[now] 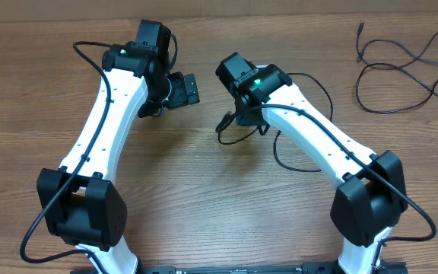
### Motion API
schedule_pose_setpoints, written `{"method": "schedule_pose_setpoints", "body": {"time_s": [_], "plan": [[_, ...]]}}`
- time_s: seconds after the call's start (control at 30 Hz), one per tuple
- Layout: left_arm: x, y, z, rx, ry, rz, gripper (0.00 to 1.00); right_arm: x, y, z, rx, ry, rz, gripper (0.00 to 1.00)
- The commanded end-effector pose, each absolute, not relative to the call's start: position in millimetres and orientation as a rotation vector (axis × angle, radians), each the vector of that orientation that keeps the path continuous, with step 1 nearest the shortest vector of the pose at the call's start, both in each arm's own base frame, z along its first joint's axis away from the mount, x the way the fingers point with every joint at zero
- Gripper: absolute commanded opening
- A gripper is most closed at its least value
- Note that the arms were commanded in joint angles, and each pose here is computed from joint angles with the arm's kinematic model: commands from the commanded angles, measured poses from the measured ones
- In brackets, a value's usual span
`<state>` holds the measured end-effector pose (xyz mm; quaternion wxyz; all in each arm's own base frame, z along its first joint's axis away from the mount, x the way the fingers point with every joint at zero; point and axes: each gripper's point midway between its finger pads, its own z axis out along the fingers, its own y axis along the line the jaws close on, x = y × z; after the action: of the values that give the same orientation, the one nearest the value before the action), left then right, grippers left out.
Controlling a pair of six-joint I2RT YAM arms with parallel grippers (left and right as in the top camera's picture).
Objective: Untangle cables
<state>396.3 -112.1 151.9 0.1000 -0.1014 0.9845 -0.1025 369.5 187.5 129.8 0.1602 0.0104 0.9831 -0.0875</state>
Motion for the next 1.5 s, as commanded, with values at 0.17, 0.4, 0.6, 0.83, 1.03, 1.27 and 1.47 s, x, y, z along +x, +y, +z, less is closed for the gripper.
{"method": "schedule_pose_setpoints", "body": {"time_s": [0.17, 0.4, 0.6, 0.83, 1.03, 1.27, 1.47], "plan": [[398, -112, 166, -0.311, 2.870, -0.311, 0.99, 372, 180, 183, 0.097, 2.693, -0.184, 0.04], [398, -112, 166, -0.311, 2.871, -0.310, 1.00, 363, 156, 186, 0.261, 2.666, -0.312, 0.04], [398, -112, 166, -0.311, 2.870, -0.310, 1.00, 350, 132, 192, 0.384, 2.637, -0.443, 0.04], [397, -112, 166, -0.311, 2.872, -0.310, 0.99, 335, 113, 209, 0.448, 2.639, -0.444, 0.04], [397, -111, 166, -0.311, 2.874, -0.309, 1.00, 323, 78, 240, 0.509, 2.611, -0.424, 0.04], [397, -112, 166, -0.311, 2.874, -0.309, 0.99, 315, 32, 265, 0.590, 2.600, -0.339, 0.04], [396, -111, 165, -0.312, 2.878, -0.308, 1.00, 312, -36, 269, 0.814, 2.558, -0.409, 0.04]]}}
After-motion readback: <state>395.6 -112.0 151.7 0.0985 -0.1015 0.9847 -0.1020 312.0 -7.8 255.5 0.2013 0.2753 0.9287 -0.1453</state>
